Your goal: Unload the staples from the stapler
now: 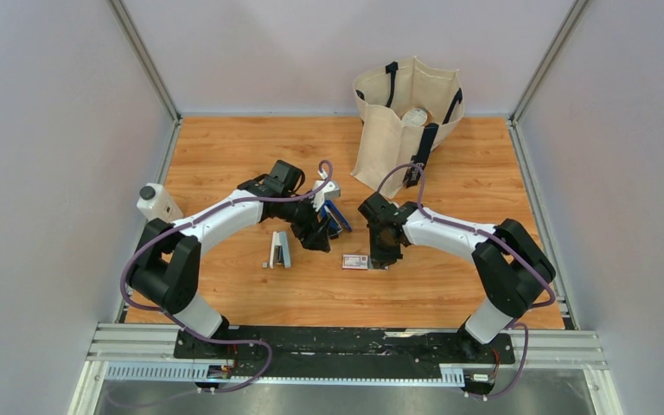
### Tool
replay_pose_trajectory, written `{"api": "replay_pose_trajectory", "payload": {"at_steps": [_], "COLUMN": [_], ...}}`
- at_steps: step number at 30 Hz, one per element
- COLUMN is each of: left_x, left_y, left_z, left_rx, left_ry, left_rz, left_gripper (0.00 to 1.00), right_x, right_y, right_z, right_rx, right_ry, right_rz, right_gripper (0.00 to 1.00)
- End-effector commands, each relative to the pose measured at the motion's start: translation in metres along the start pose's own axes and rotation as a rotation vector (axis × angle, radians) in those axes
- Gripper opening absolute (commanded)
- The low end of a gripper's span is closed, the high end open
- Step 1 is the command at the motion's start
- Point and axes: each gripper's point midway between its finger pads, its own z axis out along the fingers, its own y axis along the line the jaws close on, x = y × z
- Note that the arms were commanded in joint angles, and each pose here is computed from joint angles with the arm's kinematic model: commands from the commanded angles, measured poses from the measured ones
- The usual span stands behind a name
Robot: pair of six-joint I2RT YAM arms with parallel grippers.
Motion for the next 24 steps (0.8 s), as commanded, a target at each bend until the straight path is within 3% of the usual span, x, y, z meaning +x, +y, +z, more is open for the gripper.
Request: {"api": "replay_pose_trajectory", "payload": {"at_steps": [1, 9, 18, 24], "left_x": [-0.014, -0.015, -0.016, -0.016], "left_y": [-0.007, -0.008, -0.009, -0.007], "left_z": [-0.008, -0.01, -0.011, -0.01], "left_rx": [0.01, 0.007, 0.007, -0.002], "left_ry": [-0.054, -0.055, -0.057, -0.056], "left_rz": [0.051, 0.06, 0.063, 0.065], "left_gripper": [0.84, 0.84, 0.85, 0.85], "right_x": [-0.009, -0.008, -0.011, -0.028], "right_y": [0.006, 0.007, 0.009, 0.016], "right_z": [-0.004, -0.003, -0.01, -0.048], "right_rx": [-0.006, -0.008, -0.014, -0.046], "right_ry": [-0.032, -0.025, -0.032, -0.097], "right_rz": [-0.001, -0.006, -0.012, -0.028], "right_gripper": [0.11, 0.28, 0.31, 0.31]}}
